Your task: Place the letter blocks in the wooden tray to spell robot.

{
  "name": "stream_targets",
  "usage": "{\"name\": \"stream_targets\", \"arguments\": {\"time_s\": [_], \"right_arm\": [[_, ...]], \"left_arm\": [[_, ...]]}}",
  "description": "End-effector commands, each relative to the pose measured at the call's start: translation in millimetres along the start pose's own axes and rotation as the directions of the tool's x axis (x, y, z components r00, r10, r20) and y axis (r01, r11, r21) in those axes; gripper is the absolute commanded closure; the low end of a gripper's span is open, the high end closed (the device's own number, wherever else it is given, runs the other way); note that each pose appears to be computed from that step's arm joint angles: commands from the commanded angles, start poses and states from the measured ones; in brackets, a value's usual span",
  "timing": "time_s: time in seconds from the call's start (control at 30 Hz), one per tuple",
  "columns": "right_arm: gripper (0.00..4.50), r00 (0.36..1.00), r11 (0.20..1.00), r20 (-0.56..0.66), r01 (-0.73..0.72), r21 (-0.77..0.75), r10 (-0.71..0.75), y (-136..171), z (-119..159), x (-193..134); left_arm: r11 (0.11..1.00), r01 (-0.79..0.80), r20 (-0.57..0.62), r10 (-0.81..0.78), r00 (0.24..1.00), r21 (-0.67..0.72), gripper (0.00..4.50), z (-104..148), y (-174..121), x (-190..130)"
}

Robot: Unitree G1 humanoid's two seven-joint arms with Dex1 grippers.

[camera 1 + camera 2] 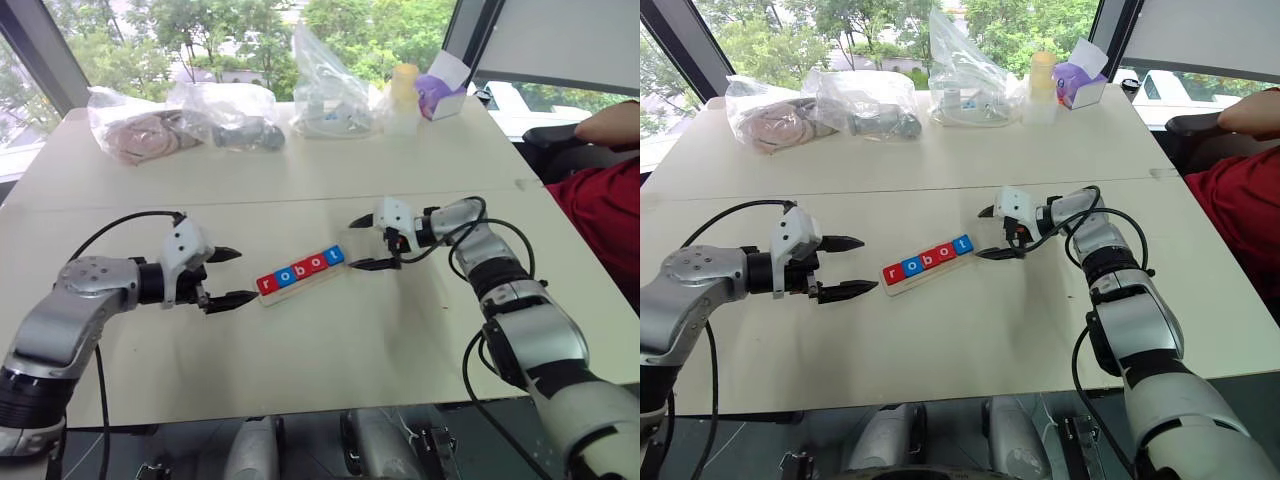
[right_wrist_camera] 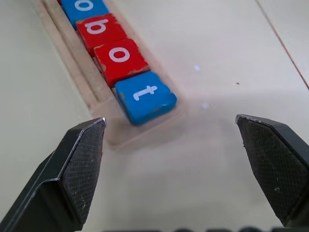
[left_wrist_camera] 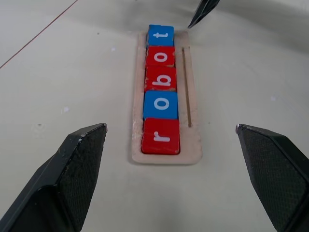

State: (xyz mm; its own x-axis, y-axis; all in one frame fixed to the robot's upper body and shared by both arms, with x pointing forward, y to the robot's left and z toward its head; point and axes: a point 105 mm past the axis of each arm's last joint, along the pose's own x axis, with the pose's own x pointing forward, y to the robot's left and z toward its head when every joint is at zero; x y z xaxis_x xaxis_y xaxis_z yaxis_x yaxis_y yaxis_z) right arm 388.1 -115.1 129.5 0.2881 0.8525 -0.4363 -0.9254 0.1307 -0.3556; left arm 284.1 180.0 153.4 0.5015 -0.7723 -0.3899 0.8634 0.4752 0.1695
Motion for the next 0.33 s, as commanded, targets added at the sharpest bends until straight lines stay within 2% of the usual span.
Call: {"name": "stream_targets", "arguments": {"time_s": [0.03,0.2,0.33], "right_arm": [[0.04,0.995,0.997,0.076,0.066,0.038,-0.068,-1,15,-26],[0.04,0.985,0.968,0.074,0.136,0.211,-0.155,43,14,-53],[0.04,0.957,0.895,0.019,0.264,0.359,-0.29,75,12,-72]], "left_arm": [[0.999,-0.038,0.017,0.038,0.999,0.009,0.0,8,-1,-17],[0.994,-0.085,-0.01,0.085,0.996,-0.07,0.0,-7,-13,-39],[0.976,-0.173,-0.015,0.173,0.985,-0.132,0.0,-15,-18,-53]]}}
